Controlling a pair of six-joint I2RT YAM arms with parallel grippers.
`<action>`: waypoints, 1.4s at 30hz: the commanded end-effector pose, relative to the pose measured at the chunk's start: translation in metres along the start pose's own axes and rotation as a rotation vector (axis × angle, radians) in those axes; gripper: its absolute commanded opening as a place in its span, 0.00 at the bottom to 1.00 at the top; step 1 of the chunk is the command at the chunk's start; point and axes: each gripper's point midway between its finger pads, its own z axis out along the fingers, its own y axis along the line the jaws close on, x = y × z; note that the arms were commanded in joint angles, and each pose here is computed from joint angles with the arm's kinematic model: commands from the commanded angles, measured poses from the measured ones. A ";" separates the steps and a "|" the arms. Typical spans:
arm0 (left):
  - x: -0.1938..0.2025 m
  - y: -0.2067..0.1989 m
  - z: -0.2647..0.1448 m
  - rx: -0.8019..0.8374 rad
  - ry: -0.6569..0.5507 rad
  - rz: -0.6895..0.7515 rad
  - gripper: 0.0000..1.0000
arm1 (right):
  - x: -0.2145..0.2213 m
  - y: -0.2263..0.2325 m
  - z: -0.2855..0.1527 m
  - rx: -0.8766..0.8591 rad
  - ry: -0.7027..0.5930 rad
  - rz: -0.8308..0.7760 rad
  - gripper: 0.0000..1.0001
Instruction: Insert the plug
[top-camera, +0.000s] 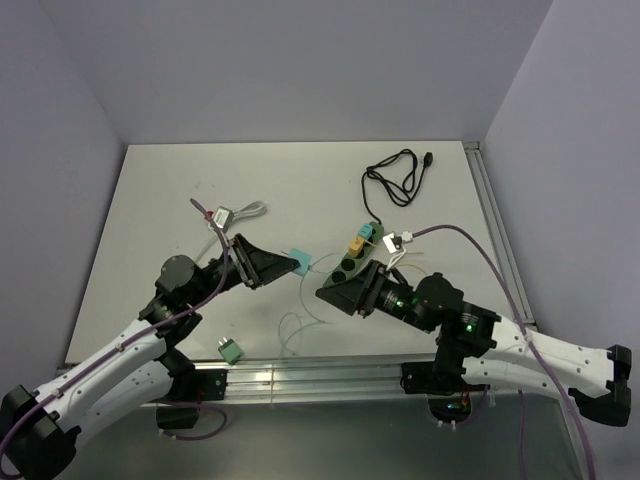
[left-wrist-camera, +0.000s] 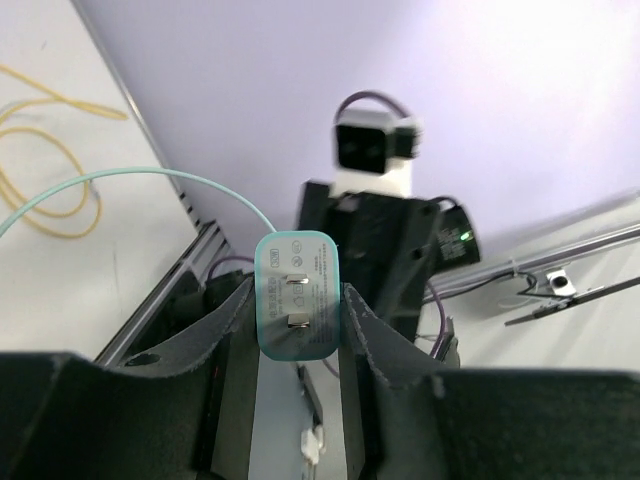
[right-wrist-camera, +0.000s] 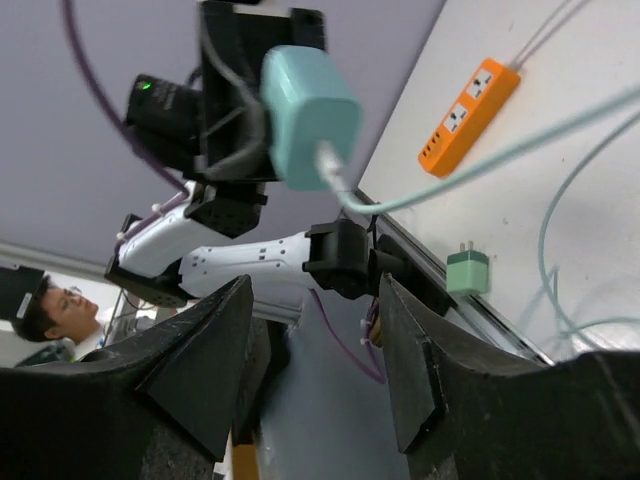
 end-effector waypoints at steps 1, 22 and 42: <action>-0.019 -0.037 -0.003 0.137 -0.109 -0.032 0.00 | -0.022 0.037 0.010 -0.146 -0.099 0.123 0.61; -0.001 -0.043 -0.002 0.174 -0.049 -0.096 0.00 | -0.048 0.035 0.024 -0.194 -0.284 0.151 0.58; 0.014 -0.020 0.005 0.067 -0.002 -0.063 0.31 | -0.051 0.024 0.039 -0.090 -0.295 0.142 0.00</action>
